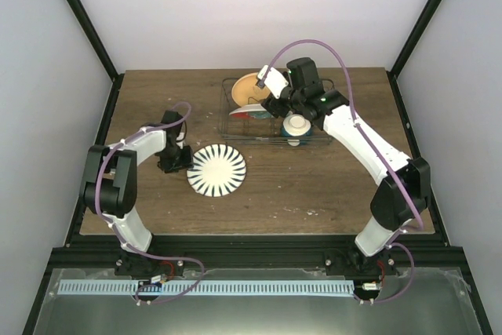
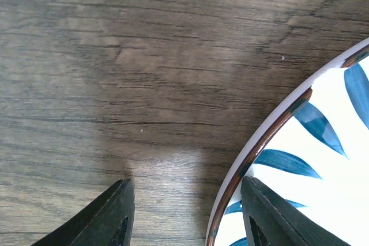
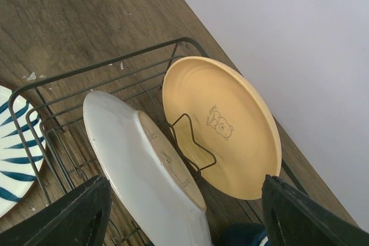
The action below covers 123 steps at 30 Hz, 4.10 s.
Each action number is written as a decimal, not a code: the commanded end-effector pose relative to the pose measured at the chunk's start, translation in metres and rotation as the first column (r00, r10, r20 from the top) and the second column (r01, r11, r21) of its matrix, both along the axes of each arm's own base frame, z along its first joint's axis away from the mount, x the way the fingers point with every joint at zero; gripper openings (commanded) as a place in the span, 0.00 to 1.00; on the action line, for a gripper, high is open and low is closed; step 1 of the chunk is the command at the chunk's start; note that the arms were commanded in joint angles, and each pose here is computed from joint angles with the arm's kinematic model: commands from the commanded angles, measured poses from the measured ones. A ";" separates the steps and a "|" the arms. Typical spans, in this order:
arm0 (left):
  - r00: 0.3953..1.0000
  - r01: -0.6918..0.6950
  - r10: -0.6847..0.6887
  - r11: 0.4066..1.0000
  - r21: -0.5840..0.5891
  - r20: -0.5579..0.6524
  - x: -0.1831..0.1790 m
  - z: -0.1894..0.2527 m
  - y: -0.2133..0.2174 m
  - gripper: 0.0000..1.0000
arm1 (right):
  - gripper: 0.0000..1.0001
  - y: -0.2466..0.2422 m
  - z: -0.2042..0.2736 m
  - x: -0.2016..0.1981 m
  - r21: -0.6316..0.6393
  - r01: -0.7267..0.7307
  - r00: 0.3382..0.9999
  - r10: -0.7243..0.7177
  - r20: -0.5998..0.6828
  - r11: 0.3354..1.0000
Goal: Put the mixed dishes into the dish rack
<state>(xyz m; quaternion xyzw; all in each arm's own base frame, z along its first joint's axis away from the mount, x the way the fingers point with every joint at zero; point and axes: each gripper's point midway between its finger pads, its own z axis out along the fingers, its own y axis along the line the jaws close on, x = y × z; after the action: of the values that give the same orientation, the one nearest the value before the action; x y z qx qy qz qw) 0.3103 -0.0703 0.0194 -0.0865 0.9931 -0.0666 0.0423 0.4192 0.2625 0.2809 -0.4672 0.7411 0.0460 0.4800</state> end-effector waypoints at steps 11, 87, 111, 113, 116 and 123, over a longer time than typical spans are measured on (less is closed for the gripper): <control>0.997 0.027 -0.017 0.992 0.126 -0.080 -0.014 -0.022 0.007 0.27 | 0.73 0.001 -0.008 0.002 -0.054 -0.015 1.000 0.016 0.016 0.998; 0.863 0.478 -0.223 0.654 -0.587 0.454 -0.017 0.182 -0.129 0.00 | 0.24 0.040 -0.119 -0.136 0.558 0.041 0.405 0.497 -0.767 0.829; 0.861 0.446 -0.195 0.734 -0.513 0.470 0.016 0.185 -0.106 0.87 | 0.01 -0.010 -0.027 -0.114 0.322 -0.091 0.881 0.227 -0.416 0.942; 0.859 0.397 -0.116 0.765 -0.507 0.499 0.035 0.201 -0.092 0.88 | 0.01 -0.016 -0.011 -0.108 0.308 -0.071 0.921 0.181 -0.346 0.949; 0.826 0.319 -0.035 0.852 -0.415 0.563 0.063 0.224 -0.065 0.91 | 0.01 -0.026 0.005 -0.097 0.261 -0.036 0.970 0.096 -0.225 0.965; 0.749 0.057 0.051 0.988 -0.142 0.661 0.114 0.250 0.000 1.00 | 0.01 -0.043 0.031 -0.075 0.116 0.017 0.999 -0.022 0.040 0.993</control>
<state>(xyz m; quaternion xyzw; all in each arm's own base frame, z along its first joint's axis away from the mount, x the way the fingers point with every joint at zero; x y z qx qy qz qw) 0.3964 -0.1118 0.2585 0.0022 0.9027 -0.2729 0.3327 0.3192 0.2249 0.2530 -0.4277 0.7919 0.1607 0.4051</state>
